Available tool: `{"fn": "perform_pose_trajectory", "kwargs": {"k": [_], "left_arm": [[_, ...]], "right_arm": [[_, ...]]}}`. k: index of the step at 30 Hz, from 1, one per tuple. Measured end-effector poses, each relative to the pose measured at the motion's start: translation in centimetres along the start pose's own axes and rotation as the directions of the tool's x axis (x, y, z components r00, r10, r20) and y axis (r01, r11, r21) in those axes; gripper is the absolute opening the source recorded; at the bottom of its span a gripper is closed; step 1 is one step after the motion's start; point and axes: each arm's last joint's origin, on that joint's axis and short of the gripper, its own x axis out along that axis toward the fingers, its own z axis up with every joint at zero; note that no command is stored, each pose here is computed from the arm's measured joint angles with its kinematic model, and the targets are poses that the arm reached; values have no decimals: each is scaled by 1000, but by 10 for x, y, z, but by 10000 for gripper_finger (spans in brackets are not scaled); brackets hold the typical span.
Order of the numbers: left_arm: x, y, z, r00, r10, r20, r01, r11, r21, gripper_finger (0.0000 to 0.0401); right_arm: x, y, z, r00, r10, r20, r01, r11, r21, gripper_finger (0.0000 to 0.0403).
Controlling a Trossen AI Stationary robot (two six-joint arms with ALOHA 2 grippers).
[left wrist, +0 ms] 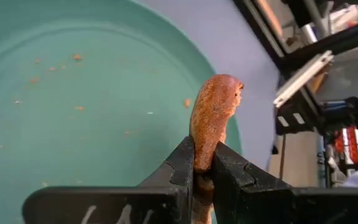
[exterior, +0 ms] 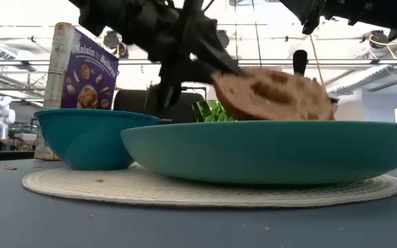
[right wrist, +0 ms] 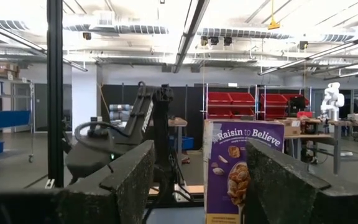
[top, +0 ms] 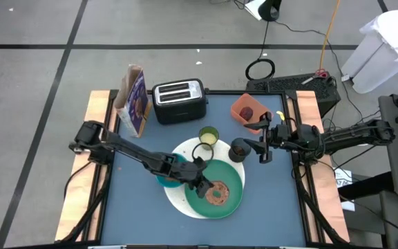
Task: Arrange a breakfast setting
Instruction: Put the brown toasted bread on the green plate
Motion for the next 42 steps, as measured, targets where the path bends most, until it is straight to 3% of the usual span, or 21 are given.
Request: {"fn": "perform_pose_trajectory", "kwargs": {"k": [7, 30, 42], "left_arm": [[12, 14, -3, 999, 43, -26, -44, 999, -9, 35], [13, 15, -3, 999, 45, -27, -46, 999, -4, 39], [13, 15, -3, 999, 45, -27, -45, 999, -2, 143]], "right_arm": [[0, 0, -1, 1000, 0, -10, 0, 1000, -1, 247], [0, 0, -1, 1000, 0, -11, 0, 1000, -2, 247], [0, 0, -1, 1000, 0, -11, 0, 1000, -2, 247]]}}
